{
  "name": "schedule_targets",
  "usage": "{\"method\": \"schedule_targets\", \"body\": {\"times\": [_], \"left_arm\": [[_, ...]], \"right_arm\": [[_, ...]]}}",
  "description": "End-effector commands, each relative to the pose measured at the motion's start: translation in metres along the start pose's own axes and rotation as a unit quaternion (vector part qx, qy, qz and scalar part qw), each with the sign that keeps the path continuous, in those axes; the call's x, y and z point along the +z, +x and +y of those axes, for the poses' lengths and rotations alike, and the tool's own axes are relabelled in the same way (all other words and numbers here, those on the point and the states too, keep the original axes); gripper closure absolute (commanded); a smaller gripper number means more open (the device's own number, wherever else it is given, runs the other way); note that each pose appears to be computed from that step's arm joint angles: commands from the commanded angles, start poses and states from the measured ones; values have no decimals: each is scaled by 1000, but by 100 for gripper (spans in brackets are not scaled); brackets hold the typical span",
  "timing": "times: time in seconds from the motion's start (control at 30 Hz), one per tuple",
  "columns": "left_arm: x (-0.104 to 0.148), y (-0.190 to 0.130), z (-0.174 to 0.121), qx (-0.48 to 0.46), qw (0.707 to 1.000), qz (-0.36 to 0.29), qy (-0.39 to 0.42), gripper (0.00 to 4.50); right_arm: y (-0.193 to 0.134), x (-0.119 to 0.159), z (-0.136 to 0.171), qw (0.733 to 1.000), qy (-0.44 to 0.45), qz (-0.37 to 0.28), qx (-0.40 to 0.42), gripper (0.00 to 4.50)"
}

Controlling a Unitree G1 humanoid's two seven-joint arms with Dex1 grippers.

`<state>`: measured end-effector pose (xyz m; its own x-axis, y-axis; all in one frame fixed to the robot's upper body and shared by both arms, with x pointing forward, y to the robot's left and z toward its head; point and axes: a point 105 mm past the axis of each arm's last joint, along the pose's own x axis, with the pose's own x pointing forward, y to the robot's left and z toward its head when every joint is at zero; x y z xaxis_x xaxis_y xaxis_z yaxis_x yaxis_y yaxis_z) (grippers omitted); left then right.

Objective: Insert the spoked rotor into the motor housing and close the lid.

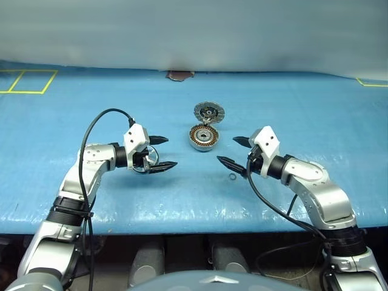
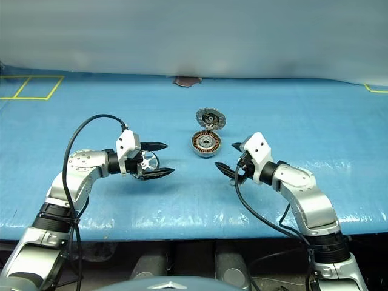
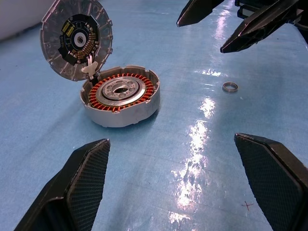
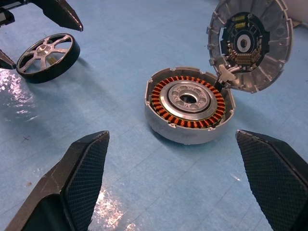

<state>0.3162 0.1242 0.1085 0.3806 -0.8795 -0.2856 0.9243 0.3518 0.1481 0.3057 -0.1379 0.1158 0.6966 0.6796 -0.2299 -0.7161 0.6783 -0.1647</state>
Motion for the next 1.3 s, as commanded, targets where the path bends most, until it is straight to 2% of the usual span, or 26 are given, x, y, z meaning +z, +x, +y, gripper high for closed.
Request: {"method": "schedule_targets", "body": {"times": [0.03,0.47,1.3], "left_arm": [[7,0,2,2,1000,-7,13,0],[7,2,1,3,1000,-12,16,0],[9,7,2,9,1000,-20,17,0]], "right_arm": [[-1,15,-7,999,-30,-29,-23,6],[-3,21,-11,996,-41,-64,-47,6],[0,13,-16,998,-11,-30,-50,6]]}}
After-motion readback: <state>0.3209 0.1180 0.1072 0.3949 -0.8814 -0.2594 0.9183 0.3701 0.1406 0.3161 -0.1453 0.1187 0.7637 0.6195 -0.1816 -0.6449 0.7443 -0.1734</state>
